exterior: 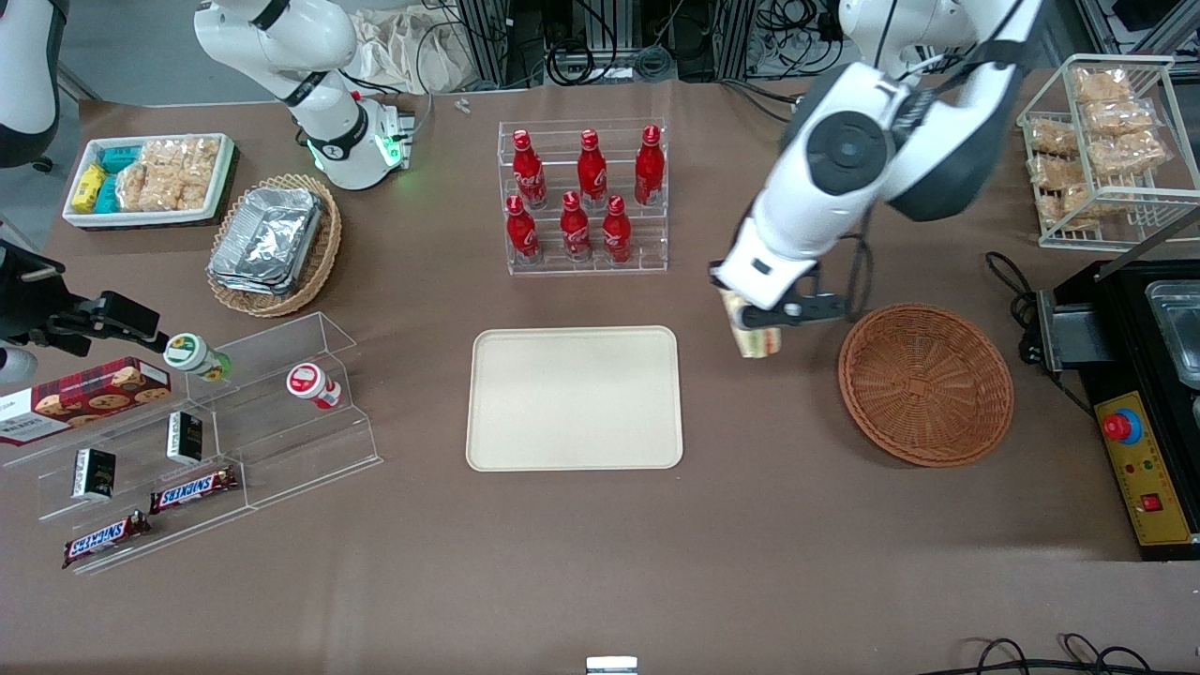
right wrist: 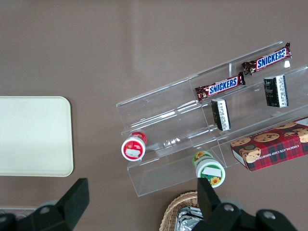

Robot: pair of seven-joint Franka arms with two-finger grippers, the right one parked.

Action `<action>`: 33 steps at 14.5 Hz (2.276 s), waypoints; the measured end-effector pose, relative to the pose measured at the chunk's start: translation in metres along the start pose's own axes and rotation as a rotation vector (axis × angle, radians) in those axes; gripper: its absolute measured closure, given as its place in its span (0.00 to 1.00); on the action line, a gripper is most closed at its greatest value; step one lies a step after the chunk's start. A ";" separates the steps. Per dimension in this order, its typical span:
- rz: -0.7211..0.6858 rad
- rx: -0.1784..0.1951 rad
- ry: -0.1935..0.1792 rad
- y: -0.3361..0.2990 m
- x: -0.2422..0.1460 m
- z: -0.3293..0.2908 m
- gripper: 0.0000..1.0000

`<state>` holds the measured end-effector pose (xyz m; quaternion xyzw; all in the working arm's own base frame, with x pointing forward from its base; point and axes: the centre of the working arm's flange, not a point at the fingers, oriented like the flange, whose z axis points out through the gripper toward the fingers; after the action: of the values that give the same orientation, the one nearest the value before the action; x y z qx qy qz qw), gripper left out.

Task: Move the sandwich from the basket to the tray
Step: 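Carry the held sandwich with the left gripper over the cream tray, then lower the sandwich onto the tray and open the left gripper, then raise the left gripper away from the sandwich on the tray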

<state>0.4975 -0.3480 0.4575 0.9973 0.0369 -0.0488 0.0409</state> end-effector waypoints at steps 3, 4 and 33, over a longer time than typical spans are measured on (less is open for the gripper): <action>0.068 0.003 0.036 0.040 -0.003 0.054 0.81; 0.078 0.013 0.055 0.052 -0.004 0.076 0.81; 0.047 0.109 0.070 -0.020 0.049 -0.056 0.00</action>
<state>0.5499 -0.3199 0.5068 0.9997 0.0124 -0.0148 -0.0137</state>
